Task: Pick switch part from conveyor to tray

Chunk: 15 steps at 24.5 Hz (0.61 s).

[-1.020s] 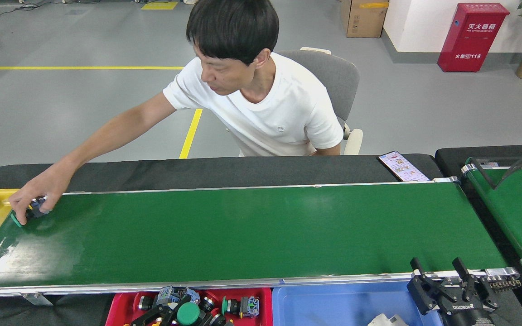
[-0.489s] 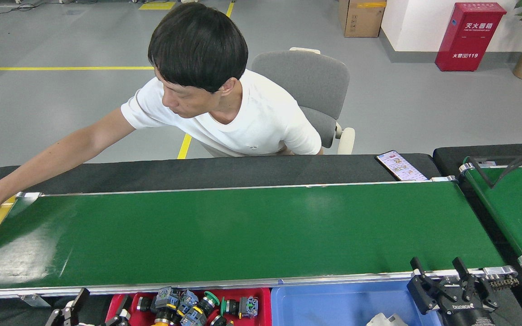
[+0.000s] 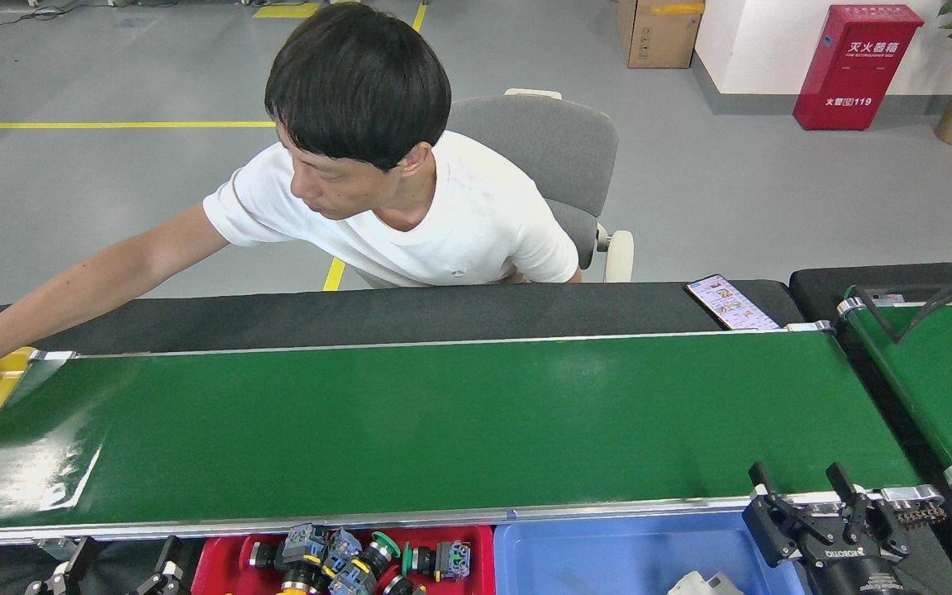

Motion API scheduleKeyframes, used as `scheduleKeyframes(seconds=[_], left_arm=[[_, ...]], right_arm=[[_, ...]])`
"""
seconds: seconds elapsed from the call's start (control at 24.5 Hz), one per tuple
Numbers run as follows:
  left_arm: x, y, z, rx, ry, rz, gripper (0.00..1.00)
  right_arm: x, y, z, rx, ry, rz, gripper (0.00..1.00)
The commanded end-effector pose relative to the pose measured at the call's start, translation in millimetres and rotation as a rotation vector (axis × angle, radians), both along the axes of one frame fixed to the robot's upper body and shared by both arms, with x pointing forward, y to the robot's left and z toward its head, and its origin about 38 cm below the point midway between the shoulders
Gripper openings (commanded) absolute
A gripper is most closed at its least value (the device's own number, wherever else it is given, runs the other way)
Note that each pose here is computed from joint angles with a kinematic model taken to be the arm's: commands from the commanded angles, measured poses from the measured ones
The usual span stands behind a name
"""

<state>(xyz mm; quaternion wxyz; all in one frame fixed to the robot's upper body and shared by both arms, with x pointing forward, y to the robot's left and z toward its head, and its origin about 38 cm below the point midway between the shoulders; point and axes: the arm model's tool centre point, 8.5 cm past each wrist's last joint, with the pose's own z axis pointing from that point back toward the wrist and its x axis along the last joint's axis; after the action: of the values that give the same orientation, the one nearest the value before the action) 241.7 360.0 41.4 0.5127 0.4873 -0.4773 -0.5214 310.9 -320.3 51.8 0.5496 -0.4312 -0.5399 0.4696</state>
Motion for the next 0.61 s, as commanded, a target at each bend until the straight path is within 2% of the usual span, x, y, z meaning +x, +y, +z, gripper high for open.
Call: scheduleKeyframes(seconds=[0.0,0.12,0.29,0.57], left_arm=[[1.2,-1.7,5.1,0.015,-0.020,0.025,1.00],[0.2,-12.3,0.9,0.040,-0.010,0.069,1.00],[0.7,-24.1,-0.9,0.030,-0.012,0.090,1.00],[-12.3,-5.5,-1.5,0.036,-0.002,0.139,1.00]], right_arm=[[2.3,-2.3,8.1,-0.006,-0.029,-0.005,1.00],[0.3,-8.0,9.8,-0.030,-0.040,-0.004,0.99],[-2.1,-7.7,12.3,-0.119,-0.068,-0.046,1.00],[-4.0,1.8,12.5,-0.076,-0.082,0.042,1.00]])
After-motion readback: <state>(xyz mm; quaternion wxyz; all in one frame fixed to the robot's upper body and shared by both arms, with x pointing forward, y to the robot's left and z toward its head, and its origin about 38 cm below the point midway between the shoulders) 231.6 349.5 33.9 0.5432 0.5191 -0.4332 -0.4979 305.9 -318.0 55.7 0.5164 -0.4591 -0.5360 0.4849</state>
